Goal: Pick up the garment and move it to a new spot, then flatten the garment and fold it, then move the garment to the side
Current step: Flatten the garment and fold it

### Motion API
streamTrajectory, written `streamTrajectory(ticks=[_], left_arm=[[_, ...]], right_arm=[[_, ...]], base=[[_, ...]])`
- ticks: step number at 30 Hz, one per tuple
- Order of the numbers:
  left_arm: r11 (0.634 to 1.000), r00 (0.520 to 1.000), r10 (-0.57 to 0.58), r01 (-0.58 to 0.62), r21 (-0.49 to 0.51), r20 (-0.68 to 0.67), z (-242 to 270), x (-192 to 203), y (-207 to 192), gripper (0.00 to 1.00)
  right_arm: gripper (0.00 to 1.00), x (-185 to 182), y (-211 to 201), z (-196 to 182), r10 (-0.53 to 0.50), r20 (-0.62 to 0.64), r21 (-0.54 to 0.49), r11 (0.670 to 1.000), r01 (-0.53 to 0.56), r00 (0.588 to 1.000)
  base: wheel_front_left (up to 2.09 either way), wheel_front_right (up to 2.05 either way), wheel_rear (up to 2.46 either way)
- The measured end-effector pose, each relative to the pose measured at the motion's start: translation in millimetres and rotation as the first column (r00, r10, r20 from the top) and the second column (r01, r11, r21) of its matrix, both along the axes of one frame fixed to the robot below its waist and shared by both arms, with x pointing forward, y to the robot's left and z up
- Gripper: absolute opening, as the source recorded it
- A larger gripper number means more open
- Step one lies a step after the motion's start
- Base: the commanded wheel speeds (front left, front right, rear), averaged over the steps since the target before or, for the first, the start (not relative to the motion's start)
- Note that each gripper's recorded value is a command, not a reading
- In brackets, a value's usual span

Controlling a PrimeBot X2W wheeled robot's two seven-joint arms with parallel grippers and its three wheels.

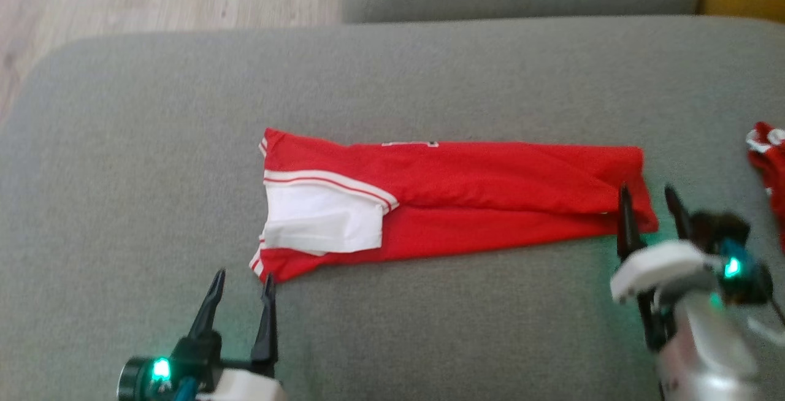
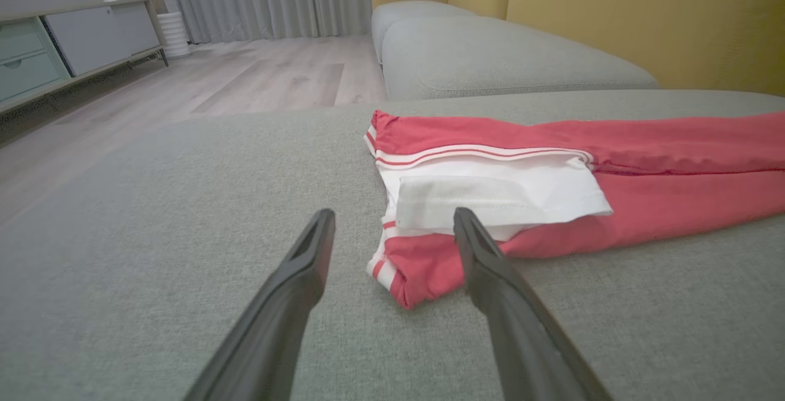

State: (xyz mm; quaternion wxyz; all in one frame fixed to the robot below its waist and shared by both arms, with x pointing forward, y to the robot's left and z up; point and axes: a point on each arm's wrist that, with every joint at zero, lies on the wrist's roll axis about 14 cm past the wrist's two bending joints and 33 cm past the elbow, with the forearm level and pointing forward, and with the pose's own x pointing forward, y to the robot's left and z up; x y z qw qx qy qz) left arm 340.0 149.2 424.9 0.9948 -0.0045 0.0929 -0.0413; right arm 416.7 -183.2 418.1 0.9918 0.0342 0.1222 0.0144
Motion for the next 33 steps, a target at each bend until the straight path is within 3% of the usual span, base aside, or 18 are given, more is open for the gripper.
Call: streamTrajectory(ticks=[5, 10, 15, 16, 17, 24, 28, 33], left_arm=[[1.0, 1.0, -0.008, 0.008, -0.007, -0.03, -9.2, 10.9, -1.2, 1.0], [1.0, 0.997, -0.003, 0.002, -0.008, -0.075, -22.4, 5.3, 1.8, 1.0], [1.0, 0.997, 0.006, -0.007, -0.007, -0.078, -23.3, 8.1, 4.6, 1.0], [1.0, 0.997, 0.005, -0.005, -0.007, -0.077, -23.2, 8.3, 4.2, 1.0], [1.0, 0.997, 0.003, -0.004, -0.007, -0.076, -22.9, 8.7, 3.7, 1.0], [1.0, 0.999, -0.019, 0.018, -0.014, -0.04, -12.1, 11.8, -3.5, 1.0], [0.999, 1.0, -0.025, 0.025, -0.021, -0.019, -5.1, 11.5, -6.2, 1.0], [0.999, 1.0, -0.02, 0.02, -0.029, -0.007, -0.8, 4.9, -5.8, 1.0]], right_arm=[[1.0, 30.7, -0.3, -10.8, 0.004, -0.051, -0.046, 0.999, -0.007, 0.999], [1.0, 21.5, -17.7, -52.9, -0.04, -0.21, -0.079, 0.997, 0.024, 0.977], [1.0, 22.5, -22.0, -62.4, -0.068, -0.248, -0.069, 0.996, 0.052, 0.966], [0.75, 22.5, -21.8, -62.2, -0.072, -0.247, -0.059, 0.996, 0.059, 0.966], [0.0, 21.5, -21.4, -62.6, -0.073, -0.251, -0.054, 0.997, 0.062, 0.965], [0.0, 15.8, -21.0, -49.1, -0.101, -0.205, -0.004, 0.995, 0.102, 0.974], [0.0, 35.4, -29.1, -3.2, -0.12, -0.046, 0.004, 0.993, 0.12, 0.992], [0.0, 59.6, 19.9, 59.6, 0.028, 0.154, 0.042, 0.999, -0.034, 0.988]], base=[[0.0, 0.0, 0.0], [0.0, 0.0, 0.0], [0.0, 0.0, 0.0], [0.0, 0.0, 0.0], [0.0, 0.0, 0.0], [0.0, 0.0, 0.0], [0.0, 0.0, 0.0], [0.0, 0.0, 0.0]])
